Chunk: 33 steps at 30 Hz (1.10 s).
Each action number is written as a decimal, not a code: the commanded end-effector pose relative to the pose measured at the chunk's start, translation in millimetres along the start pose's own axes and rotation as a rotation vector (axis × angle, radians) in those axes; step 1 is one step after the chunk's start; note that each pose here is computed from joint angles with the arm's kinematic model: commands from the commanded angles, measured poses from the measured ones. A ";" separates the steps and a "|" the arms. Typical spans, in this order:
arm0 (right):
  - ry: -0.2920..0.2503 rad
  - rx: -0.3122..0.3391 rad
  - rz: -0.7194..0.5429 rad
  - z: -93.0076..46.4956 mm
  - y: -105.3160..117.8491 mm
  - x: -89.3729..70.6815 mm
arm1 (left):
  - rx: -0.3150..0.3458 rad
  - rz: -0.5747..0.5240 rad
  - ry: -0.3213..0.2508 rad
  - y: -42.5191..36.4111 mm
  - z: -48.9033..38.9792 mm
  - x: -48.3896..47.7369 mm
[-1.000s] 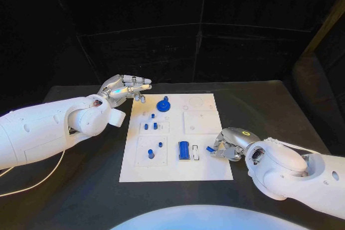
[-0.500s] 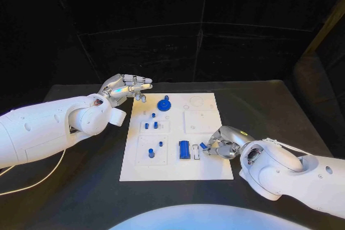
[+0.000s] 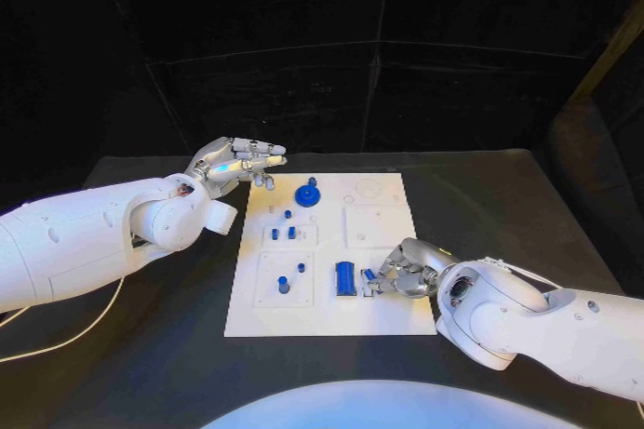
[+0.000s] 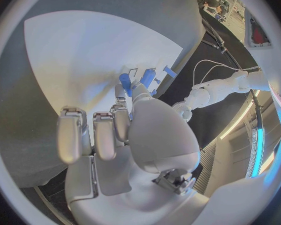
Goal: Assemble the parts on the task board
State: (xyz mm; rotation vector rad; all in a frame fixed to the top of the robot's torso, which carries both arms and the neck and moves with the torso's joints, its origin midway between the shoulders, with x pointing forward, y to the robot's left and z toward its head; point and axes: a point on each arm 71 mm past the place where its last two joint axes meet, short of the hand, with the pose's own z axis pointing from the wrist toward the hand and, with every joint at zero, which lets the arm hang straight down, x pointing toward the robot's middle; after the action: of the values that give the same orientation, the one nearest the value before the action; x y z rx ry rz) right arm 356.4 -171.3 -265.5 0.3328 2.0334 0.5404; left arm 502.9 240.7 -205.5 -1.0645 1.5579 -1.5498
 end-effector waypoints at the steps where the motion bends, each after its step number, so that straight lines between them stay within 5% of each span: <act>1: 0.021 0.015 0.012 1.1 0.5 1.8 | 0.005 -0.005 0.013 -1.3 0.3 1.7; 33: -0.014 -0.006 -0.040 6.3 4.8 1.5 | 0.002 -0.006 0.016 -0.9 1.4 2.6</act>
State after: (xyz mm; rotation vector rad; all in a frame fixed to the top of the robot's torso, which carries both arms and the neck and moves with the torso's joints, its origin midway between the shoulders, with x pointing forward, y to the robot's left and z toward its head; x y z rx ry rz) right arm 360.6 -165.5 -268.3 0.3035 2.0325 0.5176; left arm 503.1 239.5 -205.8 -1.0649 1.5628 -1.5510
